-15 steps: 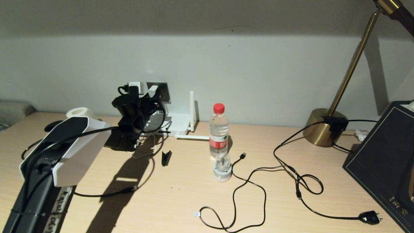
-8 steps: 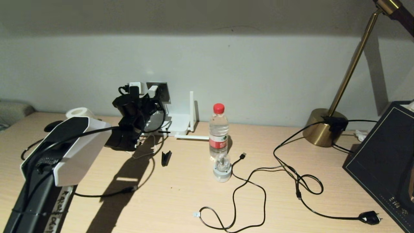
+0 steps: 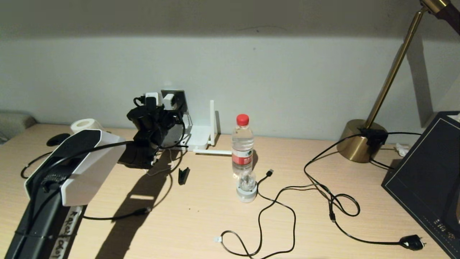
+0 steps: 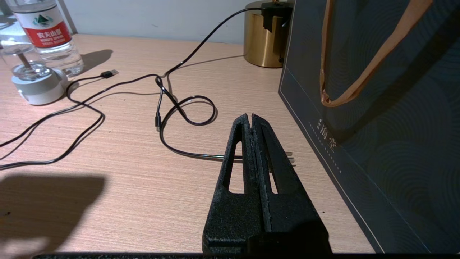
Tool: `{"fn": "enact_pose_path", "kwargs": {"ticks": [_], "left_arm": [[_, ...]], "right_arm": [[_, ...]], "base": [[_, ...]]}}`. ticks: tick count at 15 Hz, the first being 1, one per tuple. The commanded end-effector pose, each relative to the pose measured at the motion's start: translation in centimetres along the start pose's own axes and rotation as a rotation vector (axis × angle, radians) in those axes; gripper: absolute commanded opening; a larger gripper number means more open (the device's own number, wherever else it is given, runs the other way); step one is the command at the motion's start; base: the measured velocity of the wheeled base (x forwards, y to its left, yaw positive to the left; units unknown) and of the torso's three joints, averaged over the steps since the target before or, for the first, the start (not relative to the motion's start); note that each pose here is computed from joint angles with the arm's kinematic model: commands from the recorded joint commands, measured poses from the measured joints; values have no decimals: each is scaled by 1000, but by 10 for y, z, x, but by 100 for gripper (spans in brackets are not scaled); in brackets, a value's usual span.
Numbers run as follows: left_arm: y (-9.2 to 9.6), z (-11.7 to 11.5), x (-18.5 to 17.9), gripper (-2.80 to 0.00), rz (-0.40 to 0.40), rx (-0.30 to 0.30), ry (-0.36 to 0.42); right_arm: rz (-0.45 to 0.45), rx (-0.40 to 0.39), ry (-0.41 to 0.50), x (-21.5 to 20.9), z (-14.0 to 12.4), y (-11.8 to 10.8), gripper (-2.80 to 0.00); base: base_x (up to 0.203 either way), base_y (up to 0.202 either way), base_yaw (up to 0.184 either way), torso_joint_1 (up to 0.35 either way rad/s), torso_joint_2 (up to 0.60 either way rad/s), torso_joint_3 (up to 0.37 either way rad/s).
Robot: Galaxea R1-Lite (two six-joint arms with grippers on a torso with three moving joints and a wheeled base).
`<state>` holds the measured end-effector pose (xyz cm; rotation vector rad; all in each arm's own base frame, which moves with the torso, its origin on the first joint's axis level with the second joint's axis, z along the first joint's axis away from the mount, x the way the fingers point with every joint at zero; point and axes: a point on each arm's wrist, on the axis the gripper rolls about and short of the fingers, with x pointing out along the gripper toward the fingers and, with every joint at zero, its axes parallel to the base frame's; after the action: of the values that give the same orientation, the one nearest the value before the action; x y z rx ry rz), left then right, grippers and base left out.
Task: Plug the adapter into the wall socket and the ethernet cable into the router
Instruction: Plug plug into socket, then pick up cable
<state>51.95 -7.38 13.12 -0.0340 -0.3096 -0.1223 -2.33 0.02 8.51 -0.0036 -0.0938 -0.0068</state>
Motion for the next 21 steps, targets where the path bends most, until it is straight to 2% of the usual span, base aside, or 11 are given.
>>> {"fn": "enact_pose_path", "kwargs": {"ticks": [1, 5, 9, 13, 16, 17, 18, 19, 21], "left_arm": [[-4, 15, -5, 0, -6, -3, -14], [-8, 42, -25, 0, 14, 26, 12], [-8, 59, -56, 0, 10, 41, 36], [-8, 118, -90, 0, 11, 52, -36], [-7, 182, -122, 0, -6, 92, -138], [-6, 202, -134, 0, -23, 122, -154], [-2, 215, -148, 0, -42, 167, -139], [5, 217, -162, 0, -71, 224, -86], [22, 195, -197, 0, -185, 370, 89]], "right_arm": [[1, 0, 35, 2, -10, 0, -280], [2, 0, 36, 2, -10, 0, -280], [1, 0, 35, 2, -10, 0, -280], [1, 0, 35, 2, -10, 0, -280], [1, 0, 36, 2, -10, 0, -280], [1, 0, 37, 2, -10, 0, -280], [1, 0, 34, 2, -10, 0, -280], [1, 0, 34, 2, -10, 0, -280], [1, 0, 36, 2, -10, 0, -280]], "base": [[0, 0, 0, 0, 0, 0], [0, 0, 0, 0, 0, 0], [0, 0, 0, 0, 0, 0], [0, 0, 0, 0, 0, 0], [0, 0, 0, 0, 0, 0], [0, 0, 0, 0, 0, 0], [0, 0, 0, 0, 0, 0], [0, 0, 0, 0, 0, 0], [0, 0, 0, 0, 0, 0]]}}
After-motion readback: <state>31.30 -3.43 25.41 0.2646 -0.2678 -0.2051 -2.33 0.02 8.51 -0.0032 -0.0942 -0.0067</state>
